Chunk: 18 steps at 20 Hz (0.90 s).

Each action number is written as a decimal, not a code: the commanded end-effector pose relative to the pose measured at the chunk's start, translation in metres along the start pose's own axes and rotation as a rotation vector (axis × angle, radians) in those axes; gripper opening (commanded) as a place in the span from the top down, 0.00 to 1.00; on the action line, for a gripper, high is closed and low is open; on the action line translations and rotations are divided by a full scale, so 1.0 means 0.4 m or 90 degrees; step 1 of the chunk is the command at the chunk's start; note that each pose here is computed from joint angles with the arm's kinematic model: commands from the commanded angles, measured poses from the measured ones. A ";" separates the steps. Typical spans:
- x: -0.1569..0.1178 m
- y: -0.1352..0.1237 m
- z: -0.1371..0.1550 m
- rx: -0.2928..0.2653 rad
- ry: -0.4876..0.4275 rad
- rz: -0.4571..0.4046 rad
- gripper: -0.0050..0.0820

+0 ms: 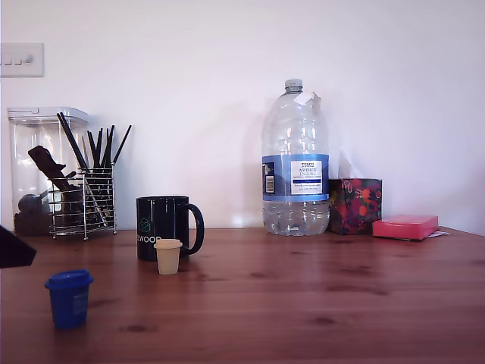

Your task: Pick up the coffee capsules from the table one by one and drop them inside the nearest coffee cup

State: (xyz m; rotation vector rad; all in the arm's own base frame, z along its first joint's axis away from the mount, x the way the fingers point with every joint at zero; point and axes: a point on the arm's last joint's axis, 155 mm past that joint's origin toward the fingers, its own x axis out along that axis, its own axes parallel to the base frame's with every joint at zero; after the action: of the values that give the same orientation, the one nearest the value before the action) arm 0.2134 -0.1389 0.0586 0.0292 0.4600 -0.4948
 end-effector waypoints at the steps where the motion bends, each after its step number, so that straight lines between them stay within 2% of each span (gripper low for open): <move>1: 0.007 0.000 -0.015 0.004 0.008 0.001 0.16; 9: 0.054 -0.012 0.002 -0.024 -0.001 -0.003 0.16; 16: 0.101 -0.013 0.002 -0.066 0.017 0.003 0.16; 18: 0.115 -0.009 0.000 -0.068 0.029 0.008 0.16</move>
State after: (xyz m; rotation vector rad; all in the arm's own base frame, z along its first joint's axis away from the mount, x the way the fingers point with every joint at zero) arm 0.2444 -0.1612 0.0359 -0.0477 0.5365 -0.4582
